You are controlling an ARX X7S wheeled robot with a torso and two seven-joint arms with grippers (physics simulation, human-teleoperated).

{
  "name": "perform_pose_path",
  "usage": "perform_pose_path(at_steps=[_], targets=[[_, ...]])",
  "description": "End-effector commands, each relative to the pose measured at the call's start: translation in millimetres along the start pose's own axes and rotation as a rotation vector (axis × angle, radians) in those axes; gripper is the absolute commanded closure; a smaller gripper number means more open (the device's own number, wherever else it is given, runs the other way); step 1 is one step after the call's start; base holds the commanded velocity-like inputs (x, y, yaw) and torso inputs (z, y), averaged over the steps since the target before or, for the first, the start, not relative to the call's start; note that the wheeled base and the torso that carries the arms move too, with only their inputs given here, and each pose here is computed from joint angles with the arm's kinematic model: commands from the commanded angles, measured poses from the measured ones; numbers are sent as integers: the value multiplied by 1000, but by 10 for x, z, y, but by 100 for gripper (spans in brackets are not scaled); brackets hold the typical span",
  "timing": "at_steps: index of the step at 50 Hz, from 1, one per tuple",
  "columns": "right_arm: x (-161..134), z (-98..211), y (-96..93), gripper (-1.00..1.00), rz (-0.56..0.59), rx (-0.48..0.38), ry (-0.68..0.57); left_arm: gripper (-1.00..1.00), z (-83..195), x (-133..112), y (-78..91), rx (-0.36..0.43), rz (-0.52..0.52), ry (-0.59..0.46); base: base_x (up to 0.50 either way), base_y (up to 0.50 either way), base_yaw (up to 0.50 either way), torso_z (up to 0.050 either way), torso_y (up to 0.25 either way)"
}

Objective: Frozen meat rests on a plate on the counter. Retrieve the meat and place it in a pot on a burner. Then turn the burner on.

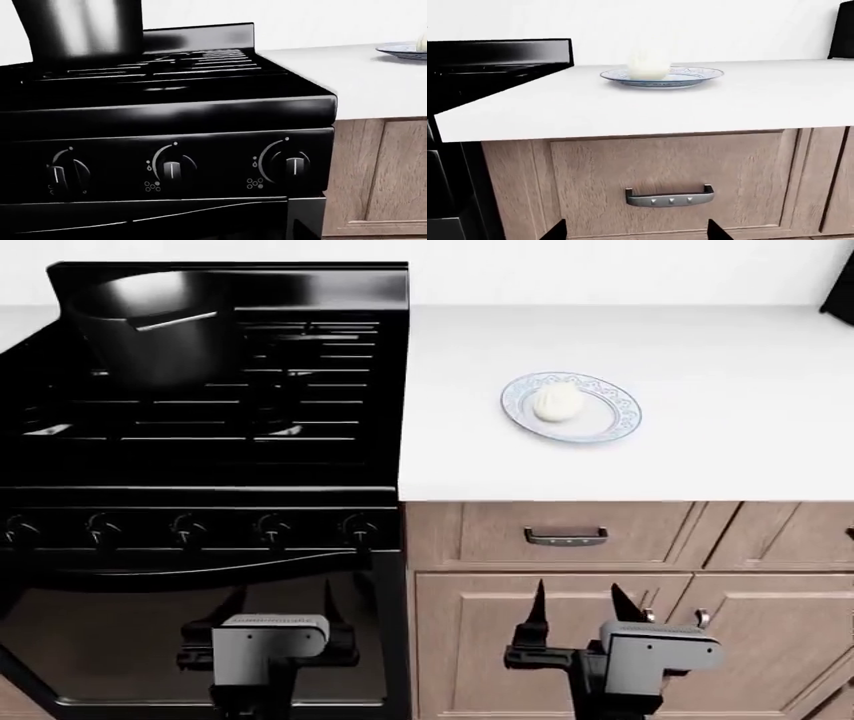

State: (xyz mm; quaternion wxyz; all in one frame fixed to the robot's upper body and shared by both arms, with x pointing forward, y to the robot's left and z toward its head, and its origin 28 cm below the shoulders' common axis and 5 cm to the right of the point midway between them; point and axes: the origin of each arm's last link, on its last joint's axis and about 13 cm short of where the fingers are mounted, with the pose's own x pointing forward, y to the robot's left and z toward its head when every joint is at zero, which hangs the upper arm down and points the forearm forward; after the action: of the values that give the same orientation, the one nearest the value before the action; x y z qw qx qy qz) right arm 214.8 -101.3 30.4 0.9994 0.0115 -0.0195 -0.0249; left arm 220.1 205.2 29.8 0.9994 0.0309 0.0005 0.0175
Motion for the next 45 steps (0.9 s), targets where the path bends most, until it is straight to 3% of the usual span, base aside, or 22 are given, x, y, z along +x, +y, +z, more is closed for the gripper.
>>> perform_pose_path(at_steps=[1, 6, 8, 13, 18, 25, 29, 38, 45], targets=[[48, 466, -14, -100, 35, 10, 17, -100, 530, 107, 20, -12, -46, -5, 0, 0, 0, 50, 0], [61, 857, -67, -100, 35, -48, 43, -100, 819, 238, 37, 2, -61, -59, 0, 0, 0, 50, 0], [76, 964, -73, -100, 68, -42, 19, -100, 927, 274, 47, -2, -63, -64, 0, 0, 0, 50, 0], [175, 1396, -116, -100, 151, -123, -7, -100, 1183, 415, 51, -6, -64, -54, 0, 0, 0, 50, 0], [236, 1813, -115, -100, 241, -182, -42, -100, 1497, 406, 41, -78, -160, -59, 0, 0, 0, 50, 0], [179, 2254, -135, -100, 285, -222, -73, -100, 1704, 400, 63, -98, -245, -19, 0, 0, 0, 50, 0], [160, 2451, -146, -100, 312, -243, -52, -100, 1808, 396, 92, -84, -303, -22, 0, 0, 0, 50, 0], [7, 2739, -203, -100, 310, -231, -23, -100, 2116, 416, 179, -105, -330, -152, 0, 0, 0, 20, 0], [-30, 2721, -230, -100, 332, -250, 24, -100, 2240, 435, 206, -164, -355, -218, 0, 0, 0, 0, 0]])
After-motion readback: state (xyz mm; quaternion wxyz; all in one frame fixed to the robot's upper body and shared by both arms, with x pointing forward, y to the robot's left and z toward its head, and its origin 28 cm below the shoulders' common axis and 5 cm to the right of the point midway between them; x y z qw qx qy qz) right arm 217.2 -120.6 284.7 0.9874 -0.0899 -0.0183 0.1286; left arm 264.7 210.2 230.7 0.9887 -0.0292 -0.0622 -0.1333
